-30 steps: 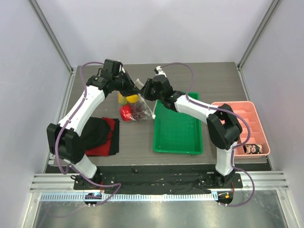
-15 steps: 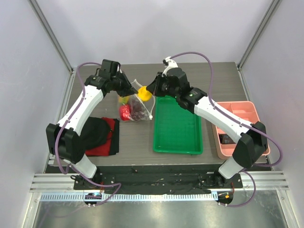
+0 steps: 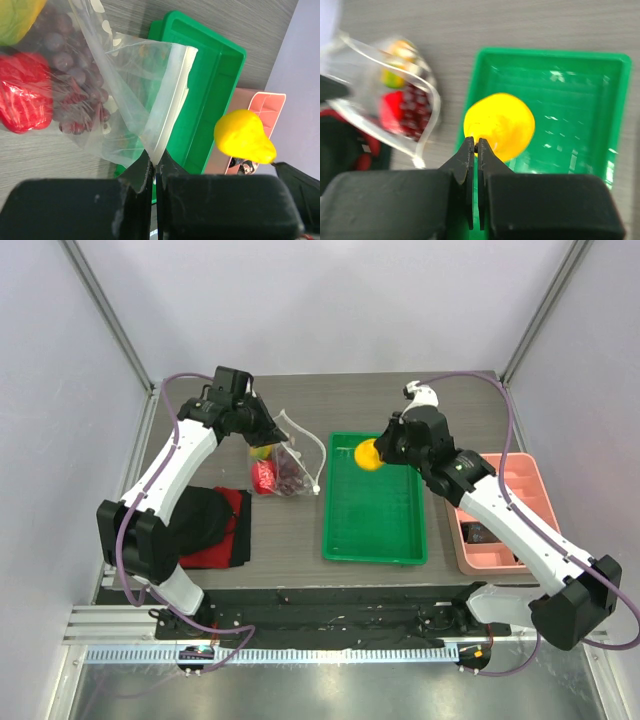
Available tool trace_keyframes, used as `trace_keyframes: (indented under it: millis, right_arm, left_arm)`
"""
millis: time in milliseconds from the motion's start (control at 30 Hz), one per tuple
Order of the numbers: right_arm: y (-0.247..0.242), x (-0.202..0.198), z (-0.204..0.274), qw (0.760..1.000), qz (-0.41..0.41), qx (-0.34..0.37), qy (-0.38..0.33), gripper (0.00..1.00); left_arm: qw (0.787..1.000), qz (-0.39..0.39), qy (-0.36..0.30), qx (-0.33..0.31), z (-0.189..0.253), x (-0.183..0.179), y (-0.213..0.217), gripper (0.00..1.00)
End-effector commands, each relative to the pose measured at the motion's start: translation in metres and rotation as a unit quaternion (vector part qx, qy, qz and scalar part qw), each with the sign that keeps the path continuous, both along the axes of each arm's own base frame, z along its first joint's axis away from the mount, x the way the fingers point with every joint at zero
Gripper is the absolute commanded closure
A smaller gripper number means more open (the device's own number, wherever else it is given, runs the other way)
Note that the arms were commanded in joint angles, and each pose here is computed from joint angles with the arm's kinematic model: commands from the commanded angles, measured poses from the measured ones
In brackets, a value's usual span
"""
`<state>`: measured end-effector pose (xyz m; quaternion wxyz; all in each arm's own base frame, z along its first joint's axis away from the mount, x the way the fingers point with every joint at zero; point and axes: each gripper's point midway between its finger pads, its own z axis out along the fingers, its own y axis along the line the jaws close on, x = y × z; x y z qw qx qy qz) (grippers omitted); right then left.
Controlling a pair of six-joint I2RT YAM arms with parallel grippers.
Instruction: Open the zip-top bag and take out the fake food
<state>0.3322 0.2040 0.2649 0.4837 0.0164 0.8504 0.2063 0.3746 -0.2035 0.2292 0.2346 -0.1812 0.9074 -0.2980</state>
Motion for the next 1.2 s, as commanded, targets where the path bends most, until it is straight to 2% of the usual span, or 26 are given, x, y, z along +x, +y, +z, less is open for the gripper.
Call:
trace_keyframes:
  millis: [0, 167, 433, 500, 567, 600, 667, 700, 800, 933, 967, 1067, 1100, 1167]
  right_arm:
    - [-0.037, 0.007, -0.042, 0.996, -0.036, -0.073, 0.023, 0.99]
    - [-0.067, 0.041, -0.074, 0.990, -0.067, -0.121, 0.041, 0.99]
    - [-0.099, 0.084, -0.120, 0.983, -0.103, -0.123, 0.086, 0.99]
    - [-0.101, 0.088, -0.130, 0.982, -0.101, -0.123, 0.097, 0.95]
    - [-0.101, 0.093, -0.125, 0.983, -0.101, -0.123, 0.092, 0.83]
    - [-0.100, 0.092, -0.123, 0.983, -0.099, -0.123, 0.094, 0.65]
    - [-0.096, 0.094, -0.109, 0.984, -0.092, -0.128, 0.083, 0.52]
    - [-0.098, 0.088, -0.104, 0.982, -0.092, -0.142, 0.088, 0.38]
    - [-0.088, 0.085, -0.060, 0.978, -0.085, -0.181, 0.059, 0.29]
    - [-0.040, 0.069, -0.016, 0.988, -0.048, -0.148, 0.023, 0.23]
    - [-0.009, 0.060, -0.009, 0.991, -0.017, -0.130, 0.011, 0.23]
    - [0.060, 0.049, 0.004, 0.996, 0.075, -0.048, -0.018, 0.22]
    - [0.086, 0.035, -0.005, 0.993, 0.118, -0.029, -0.011, 0.22]
    - [0.109, 0.035, -0.010, 0.991, 0.135, -0.003, -0.010, 0.26]
  left_arm:
    - [0.999, -0.004, -0.033, -0.004, 0.025, -0.001, 0.004, 1.00]
    - [0.999, -0.008, -0.031, -0.007, 0.025, -0.003, 0.002, 1.00]
    - [0.999, -0.009, -0.031, 0.004, 0.026, -0.004, 0.006, 1.00]
    - [0.999, -0.011, -0.031, 0.003, 0.027, -0.004, 0.005, 1.00]
    - [0.999, -0.014, -0.034, 0.001, 0.029, -0.003, 0.004, 1.00]
    - [0.999, -0.013, -0.034, 0.002, 0.029, -0.003, 0.004, 1.00]
    - [0.999, -0.014, -0.033, 0.003, 0.027, -0.002, 0.004, 1.00]
    - [0.999, -0.015, -0.033, 0.003, 0.027, -0.002, 0.004, 1.00]
    - [0.999, -0.016, -0.032, -0.004, 0.027, -0.001, 0.002, 1.00]
    - [0.999, -0.018, -0.034, -0.009, 0.028, 0.000, -0.001, 1.00]
    - [0.999, -0.017, -0.034, -0.008, 0.027, 0.000, 0.000, 1.00]
    - [0.999, -0.018, -0.034, -0.008, 0.026, 0.000, 0.000, 1.00]
    - [0.999, -0.018, -0.035, -0.009, 0.026, -0.001, 0.000, 1.00]
    - [0.999, -0.018, -0.034, -0.011, 0.027, -0.001, -0.001, 1.00]
